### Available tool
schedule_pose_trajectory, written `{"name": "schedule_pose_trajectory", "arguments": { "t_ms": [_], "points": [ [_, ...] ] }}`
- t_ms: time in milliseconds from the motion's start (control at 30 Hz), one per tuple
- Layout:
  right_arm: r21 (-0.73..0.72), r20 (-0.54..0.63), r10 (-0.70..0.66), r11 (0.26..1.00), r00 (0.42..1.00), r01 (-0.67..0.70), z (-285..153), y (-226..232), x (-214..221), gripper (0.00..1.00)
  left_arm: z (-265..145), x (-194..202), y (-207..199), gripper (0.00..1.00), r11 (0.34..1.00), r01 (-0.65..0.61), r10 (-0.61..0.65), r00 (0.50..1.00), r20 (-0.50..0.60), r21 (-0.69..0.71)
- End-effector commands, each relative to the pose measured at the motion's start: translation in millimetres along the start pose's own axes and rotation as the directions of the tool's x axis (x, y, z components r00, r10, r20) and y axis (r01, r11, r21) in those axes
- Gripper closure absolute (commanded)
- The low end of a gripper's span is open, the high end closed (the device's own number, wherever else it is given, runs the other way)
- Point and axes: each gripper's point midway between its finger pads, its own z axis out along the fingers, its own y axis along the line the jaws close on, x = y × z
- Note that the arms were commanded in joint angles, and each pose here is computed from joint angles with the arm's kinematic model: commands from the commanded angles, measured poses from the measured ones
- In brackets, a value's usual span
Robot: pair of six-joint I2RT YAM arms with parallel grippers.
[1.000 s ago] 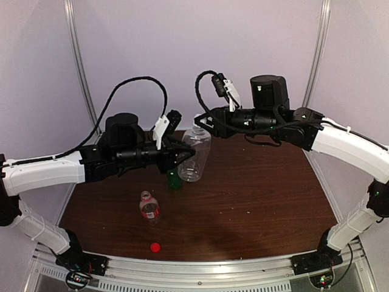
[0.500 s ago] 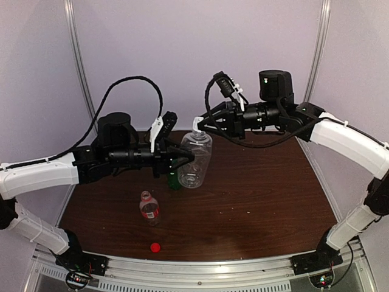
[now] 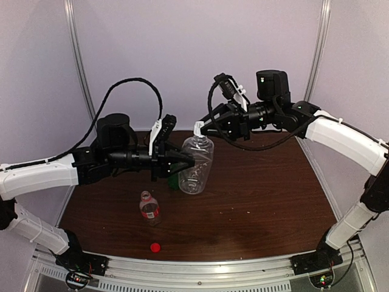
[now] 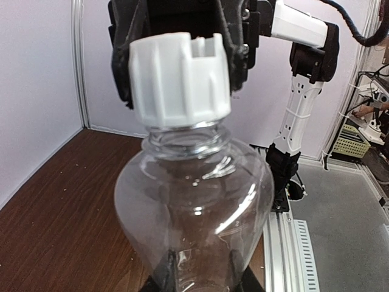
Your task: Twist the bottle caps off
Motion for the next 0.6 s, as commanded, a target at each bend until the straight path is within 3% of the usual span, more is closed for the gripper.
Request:
{"name": "schedule_pose_trajectory", "arguments": {
  "t_ms": [0, 367, 567],
  "points": [
    [0.073, 0.005, 0.017, 0.997, 1.000, -0.017, -3.6, -4.2, -2.2, 0.61, -1.4, -29.9, -6.4, 0.96, 0.998, -0.065, 0.063, 0.992, 0.105, 0.016],
    [0.194, 0.048, 0.041, 0.980, 0.998, -0.049, -21.4, 0.0, -15.9, 0.32, 6.3, -26.3, 13.9, 0.96, 0.996, -0.045, 0.051, 0.995, 0.089, -0.071],
    [0.331, 0.114, 0.094, 0.935, 0.989, -0.128, -31.8, -8.0, -31.3, 0.26, 8.7, -25.9, 25.9, 0.96, 0.991, -0.030, 0.041, 0.996, 0.083, -0.127]
  ]
}}
